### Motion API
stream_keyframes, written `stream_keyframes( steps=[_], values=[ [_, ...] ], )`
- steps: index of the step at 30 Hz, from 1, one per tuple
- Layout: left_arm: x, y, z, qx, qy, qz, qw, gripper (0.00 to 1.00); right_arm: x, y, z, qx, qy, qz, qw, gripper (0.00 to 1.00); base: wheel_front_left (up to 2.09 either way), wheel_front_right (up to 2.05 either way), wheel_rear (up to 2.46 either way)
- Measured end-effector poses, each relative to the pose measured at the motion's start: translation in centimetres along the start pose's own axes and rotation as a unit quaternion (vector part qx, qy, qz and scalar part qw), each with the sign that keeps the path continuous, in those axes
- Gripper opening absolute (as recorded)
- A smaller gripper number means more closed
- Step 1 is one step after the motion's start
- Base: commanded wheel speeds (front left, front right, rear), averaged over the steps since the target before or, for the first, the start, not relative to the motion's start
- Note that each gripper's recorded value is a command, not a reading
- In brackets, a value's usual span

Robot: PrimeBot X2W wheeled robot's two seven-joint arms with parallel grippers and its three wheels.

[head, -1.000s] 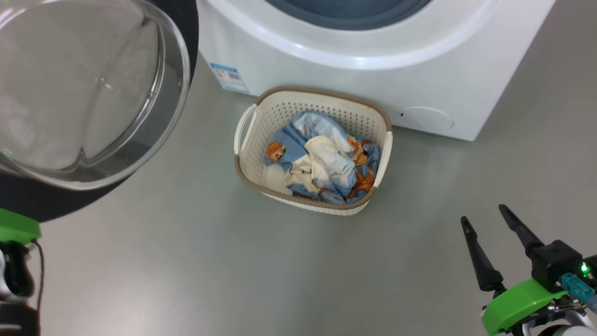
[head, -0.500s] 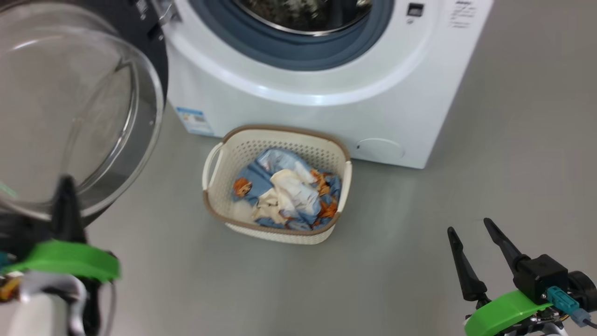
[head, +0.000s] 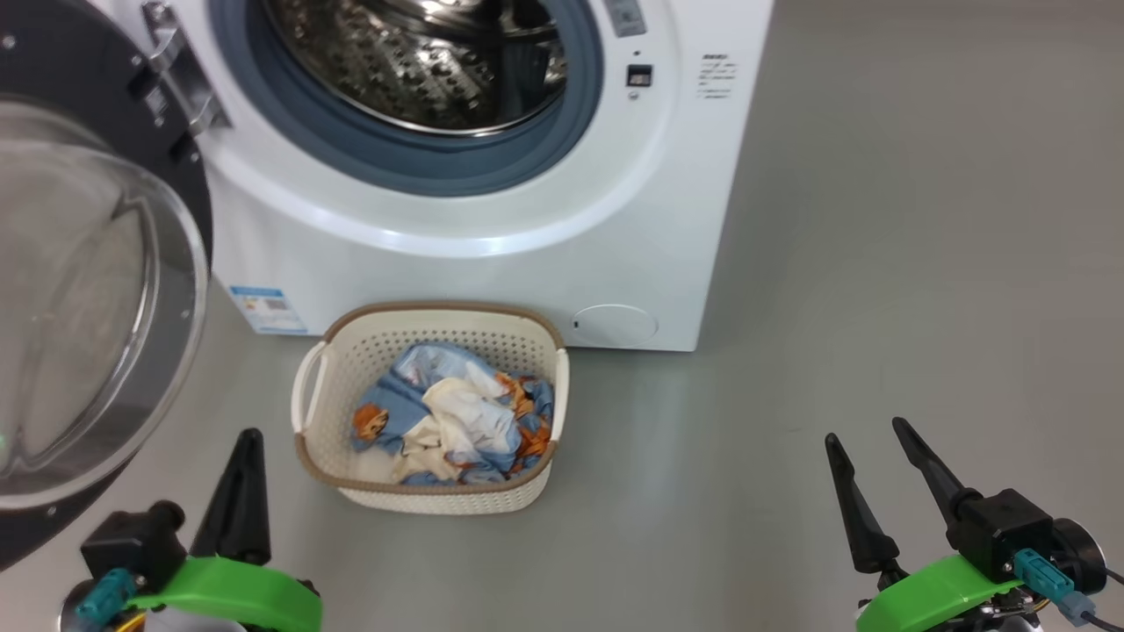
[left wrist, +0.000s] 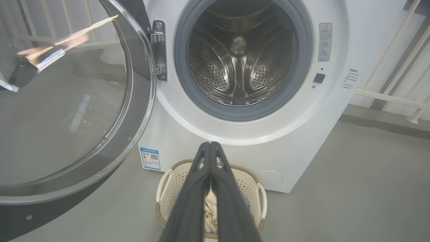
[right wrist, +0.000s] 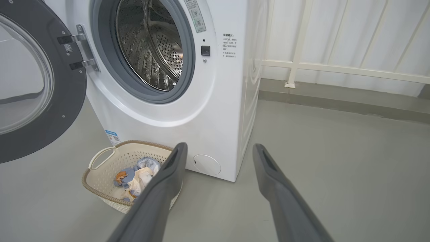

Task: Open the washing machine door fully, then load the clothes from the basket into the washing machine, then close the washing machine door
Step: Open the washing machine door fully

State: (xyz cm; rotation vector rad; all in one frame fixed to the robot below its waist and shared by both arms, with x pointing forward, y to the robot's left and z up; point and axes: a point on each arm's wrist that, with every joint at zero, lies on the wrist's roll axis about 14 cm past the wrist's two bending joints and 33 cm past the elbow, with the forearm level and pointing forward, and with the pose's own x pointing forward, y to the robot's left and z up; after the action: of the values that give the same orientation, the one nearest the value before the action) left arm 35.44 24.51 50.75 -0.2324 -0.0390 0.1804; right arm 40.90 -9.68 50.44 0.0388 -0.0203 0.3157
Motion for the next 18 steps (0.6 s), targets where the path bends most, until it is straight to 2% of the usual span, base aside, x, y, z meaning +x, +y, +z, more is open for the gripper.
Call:
stream_keyframes(
  steps=[5,14,15,16,17,18],
  values=[
    [0.0,-2.6,-0.2,0.007,-0.001,-0.040,0.999,0.00,-1.2,-1.1,0.9,-0.003,-0.011,-0.022,1.000,1.00,0.00,0.00,0.00],
    [-0.3,-5.1,-0.2,0.001,-0.011,-0.072,0.997,0.00,-2.9,-2.0,1.4,-0.005,-0.017,-0.041,0.999,1.00,0.00,0.00,0.00],
    [-0.3,-5.3,-0.1,0.000,-0.015,-0.074,0.997,0.07,-3.0,-1.9,1.4,-0.004,-0.017,-0.040,0.999,1.00,0.00,0.00,0.00],
    [-0.3,-5.4,0.0,0.000,-0.017,-0.076,0.997,0.67,-3.0,-1.8,1.4,-0.001,-0.019,-0.039,0.999,1.00,0.00,0.00,0.00],
    [-0.4,-5.5,-0.1,-0.001,-0.018,-0.077,0.997,1.00,-3.1,-1.6,1.5,0.000,-0.019,-0.038,0.999,1.00,0.00,0.00,0.00],
    [-0.5,-5.6,-0.2,-0.001,-0.016,-0.078,0.997,1.00,-3.2,-1.6,1.5,0.000,-0.020,-0.037,0.999,1.00,0.00,0.00,0.00]
  ],
)
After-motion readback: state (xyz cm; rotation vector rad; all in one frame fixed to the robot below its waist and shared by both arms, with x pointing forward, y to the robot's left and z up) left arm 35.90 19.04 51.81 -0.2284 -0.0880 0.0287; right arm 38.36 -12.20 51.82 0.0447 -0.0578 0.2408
